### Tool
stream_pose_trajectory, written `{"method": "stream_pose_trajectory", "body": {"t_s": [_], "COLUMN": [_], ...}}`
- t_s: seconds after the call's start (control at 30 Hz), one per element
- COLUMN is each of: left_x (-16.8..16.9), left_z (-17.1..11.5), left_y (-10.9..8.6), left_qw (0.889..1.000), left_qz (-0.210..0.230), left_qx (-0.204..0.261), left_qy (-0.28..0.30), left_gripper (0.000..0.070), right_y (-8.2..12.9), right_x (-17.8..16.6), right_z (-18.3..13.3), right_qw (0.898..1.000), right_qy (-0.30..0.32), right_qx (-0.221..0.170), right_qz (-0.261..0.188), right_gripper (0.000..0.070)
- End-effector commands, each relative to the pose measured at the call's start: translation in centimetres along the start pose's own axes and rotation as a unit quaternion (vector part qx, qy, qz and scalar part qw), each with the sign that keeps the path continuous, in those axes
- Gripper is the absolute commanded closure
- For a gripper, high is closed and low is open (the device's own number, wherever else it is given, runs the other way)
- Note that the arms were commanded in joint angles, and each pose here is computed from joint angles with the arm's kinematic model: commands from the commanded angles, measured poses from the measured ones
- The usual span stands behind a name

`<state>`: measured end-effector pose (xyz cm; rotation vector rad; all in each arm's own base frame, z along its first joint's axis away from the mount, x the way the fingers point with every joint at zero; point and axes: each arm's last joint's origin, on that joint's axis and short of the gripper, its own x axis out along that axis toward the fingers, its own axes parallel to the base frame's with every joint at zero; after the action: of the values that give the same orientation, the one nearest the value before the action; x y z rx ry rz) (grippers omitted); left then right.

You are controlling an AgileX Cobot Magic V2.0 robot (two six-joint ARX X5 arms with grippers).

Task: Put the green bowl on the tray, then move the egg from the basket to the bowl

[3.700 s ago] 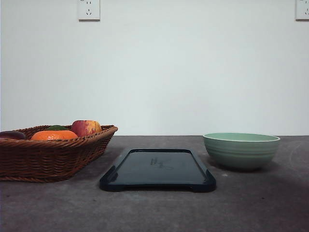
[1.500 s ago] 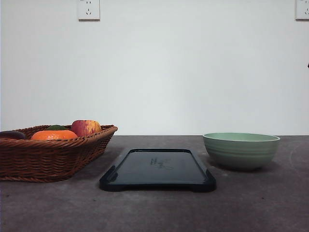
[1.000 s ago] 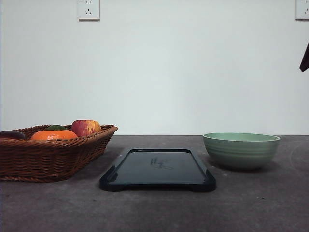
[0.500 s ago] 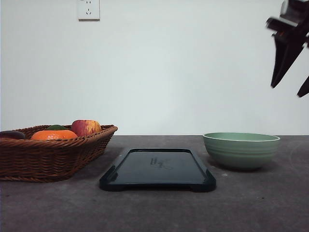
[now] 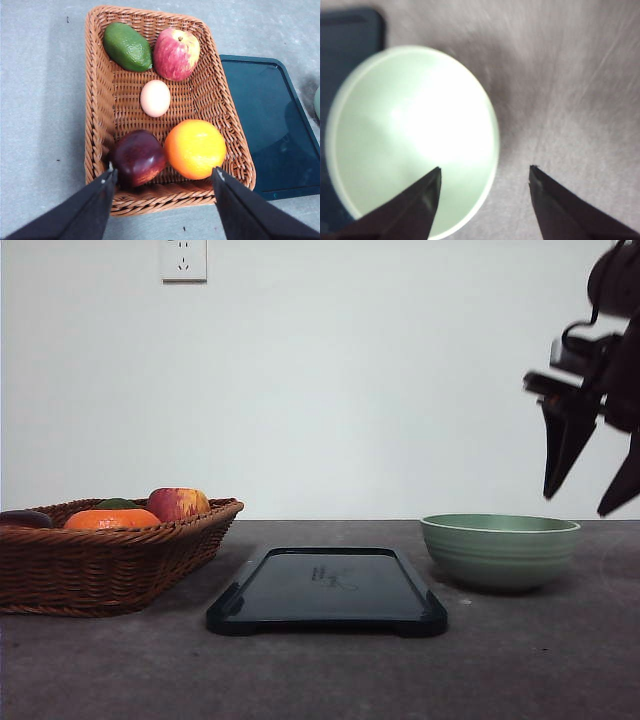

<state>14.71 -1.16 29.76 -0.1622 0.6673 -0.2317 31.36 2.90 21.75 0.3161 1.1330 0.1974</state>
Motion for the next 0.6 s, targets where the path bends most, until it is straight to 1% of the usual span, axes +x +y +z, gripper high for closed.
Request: {"method": "stream_pose_trajectory", "body": {"t_s": [0.0, 0.03, 0.07, 0.13, 0.17, 0.23, 0.27, 0.4, 0.57], "left_x": [-0.4, -0.4, -0.4, -0.4, -0.4, -0.4, -0.4, -0.4, -0.4], "left_z": [0.7, 0.7, 0.7, 0.7, 0.7, 0.7, 0.7, 0.7, 0.7], "left_y": [-0.2, -0.2, -0.2, -0.2, -0.2, -0.2, -0.2, -0.2, -0.2], "left_qw": [1.0, 1.0, 1.0, 1.0, 1.0, 1.0, 1.0, 1.0, 1.0], "left_qz": [-0.006, -0.006, -0.006, -0.006, -0.006, -0.006, -0.006, -0.006, -0.006], "left_qx": [0.004, 0.004, 0.004, 0.004, 0.004, 0.004, 0.004, 0.005, 0.004], "left_qy": [-0.017, -0.017, -0.017, -0.017, -0.017, -0.017, -0.017, -0.017, -0.016], "left_gripper": [0.0313, 0.0313, 0.0313, 0.0313, 0.0313, 0.0313, 0.0313, 0.0313, 0.0313], "right_y": [0.1, 0.0, -0.1, -0.3, -0.3, -0.4, -0.5, -0.2, 0.6], "right_x": [0.5, 0.9, 1.2, 1.8, 2.0, 2.3, 2.4, 2.0, 0.4], "right_z": [0.6, 0.6, 0.7, 0.7, 0.7, 0.6, 0.6, 0.7, 1.3], "right_qw": [1.0, 1.0, 1.0, 1.0, 1.0, 1.0, 1.0, 1.0, 0.999], "right_qy": [-0.003, -0.001, 0.002, 0.006, 0.009, 0.016, 0.018, 0.014, 0.016], "right_qx": [0.002, 0.002, 0.003, 0.004, 0.005, 0.006, 0.007, 0.005, 0.002], "right_qz": [0.002, 0.001, 0.001, 0.0, -0.001, 0.001, 0.002, 0.013, 0.036], "right_gripper": [0.0366, 0.039, 0.0432, 0.0558, 0.061, 0.0681, 0.0698, 0.0697, 0.0697]}}
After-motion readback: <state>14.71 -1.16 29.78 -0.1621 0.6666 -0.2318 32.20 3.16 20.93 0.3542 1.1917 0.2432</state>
